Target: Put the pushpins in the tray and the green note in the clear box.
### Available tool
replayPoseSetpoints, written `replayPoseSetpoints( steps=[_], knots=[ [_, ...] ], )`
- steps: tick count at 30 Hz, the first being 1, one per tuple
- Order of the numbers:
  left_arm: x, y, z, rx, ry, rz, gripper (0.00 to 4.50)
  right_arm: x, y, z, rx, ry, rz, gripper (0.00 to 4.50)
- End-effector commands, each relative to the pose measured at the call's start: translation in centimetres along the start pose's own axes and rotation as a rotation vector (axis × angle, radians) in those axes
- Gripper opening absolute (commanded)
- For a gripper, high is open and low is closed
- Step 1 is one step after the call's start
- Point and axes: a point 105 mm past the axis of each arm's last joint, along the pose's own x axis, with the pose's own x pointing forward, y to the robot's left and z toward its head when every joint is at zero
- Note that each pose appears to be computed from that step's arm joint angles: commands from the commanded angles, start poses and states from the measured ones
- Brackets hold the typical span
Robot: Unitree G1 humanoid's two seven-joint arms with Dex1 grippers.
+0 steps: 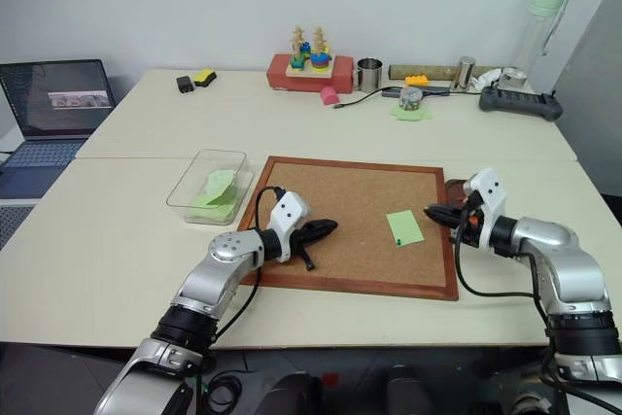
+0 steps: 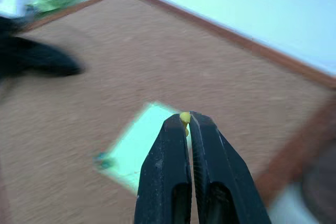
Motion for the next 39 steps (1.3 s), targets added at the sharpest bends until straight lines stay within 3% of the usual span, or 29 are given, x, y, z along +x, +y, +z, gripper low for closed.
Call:
replayPoseSetpoints(
  steps=[1, 5, 10, 14, 25, 33, 39],
  knots=[
    [-0.3, -0.9, -3.8, -0.035, 0.138, -0.017, 0.00, 0.0, -3.4, 0.6, 0.002, -0.025, -0.226, 0.05],
    [-0.2, -0.9, -3.8, -0.032, 0.136, -0.018, 0.00, 0.2, -5.2, -0.6, 0.039, 0.010, -0.364, 0.05],
    [-0.3, -0.9, -3.8, -0.031, 0.138, -0.017, 0.00, 0.3, -5.8, -1.7, 0.060, 0.036, -0.410, 0.05],
    [-0.4, -0.9, -3.9, -0.032, 0.140, -0.015, 0.00, 0.3, -5.8, -1.3, 0.069, 0.014, -0.403, 0.70],
    [-0.3, -1.0, -4.0, -0.028, 0.142, -0.018, 0.00, -1.0, -5.4, 2.1, 0.011, -0.088, -0.324, 3.18],
    [-0.3, -1.0, -4.1, -0.026, 0.144, -0.021, 0.00, -1.4, 3.8, 1.8, -0.195, -0.019, 0.202, 3.18],
    [-0.1, -1.1, -4.0, -0.022, 0.142, -0.024, 0.00, -0.4, 6.8, -0.6, -0.259, 0.030, 0.308, 3.18]
  ],
)
